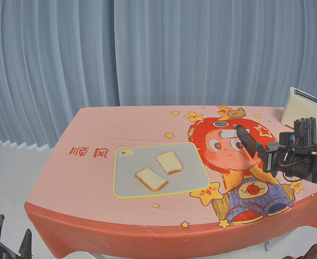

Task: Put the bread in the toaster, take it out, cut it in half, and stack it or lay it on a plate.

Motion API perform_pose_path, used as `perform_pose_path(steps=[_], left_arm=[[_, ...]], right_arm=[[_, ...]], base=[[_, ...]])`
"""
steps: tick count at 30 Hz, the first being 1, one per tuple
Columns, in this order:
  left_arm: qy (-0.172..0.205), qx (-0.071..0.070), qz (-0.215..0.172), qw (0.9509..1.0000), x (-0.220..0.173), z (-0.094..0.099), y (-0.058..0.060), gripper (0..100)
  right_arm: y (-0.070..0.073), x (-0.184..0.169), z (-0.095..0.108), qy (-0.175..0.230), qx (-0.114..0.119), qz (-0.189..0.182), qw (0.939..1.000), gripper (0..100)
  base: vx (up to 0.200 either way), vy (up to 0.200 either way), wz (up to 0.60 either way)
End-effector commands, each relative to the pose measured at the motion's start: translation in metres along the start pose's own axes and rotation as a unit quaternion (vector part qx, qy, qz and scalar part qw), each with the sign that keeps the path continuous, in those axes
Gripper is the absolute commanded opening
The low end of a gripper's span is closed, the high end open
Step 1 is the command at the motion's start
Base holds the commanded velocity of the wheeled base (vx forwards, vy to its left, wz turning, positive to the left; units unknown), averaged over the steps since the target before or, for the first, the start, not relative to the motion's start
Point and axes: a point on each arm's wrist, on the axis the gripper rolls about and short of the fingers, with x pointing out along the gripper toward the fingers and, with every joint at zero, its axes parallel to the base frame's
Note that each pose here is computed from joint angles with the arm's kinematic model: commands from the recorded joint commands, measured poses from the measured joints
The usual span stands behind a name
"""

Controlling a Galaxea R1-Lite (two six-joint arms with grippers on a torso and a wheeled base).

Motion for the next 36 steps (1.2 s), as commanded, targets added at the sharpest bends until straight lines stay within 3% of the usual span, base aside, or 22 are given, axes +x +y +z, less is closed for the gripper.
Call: perform_pose_path(steps=[1,26,27,36], left_arm=[[0.003,0.0,0.0,1.0,0.0003,-0.0052,0.0,100],[0.003,0.0,0.0,1.0,0.0003,-0.0052,0.0,100],[0.003,0.0,0.0,1.0,0.0003,-0.0052,0.0,100],[0.003,0.0,0.0,1.0,0.0003,-0.0052,0.0,100]], right_arm=[[0.0003,0.0015,-0.0011,0.004,-0.001,-0.001,1.0,0],[-0.0002,0.0018,-0.0046,0.01,-0.002,-0.002,0.9999,0],[-0.0002,0.0018,-0.0052,0.012,-0.003,-0.002,0.9999,100],[-0.0005,0.0019,-0.0044,0.01,0.001,-0.003,1.0,100]], base=[[0.0,0.0,0.0],[0.0,0.0,0.0],[0.0,0.0,0.0],[0.0,0.0,0.0]])
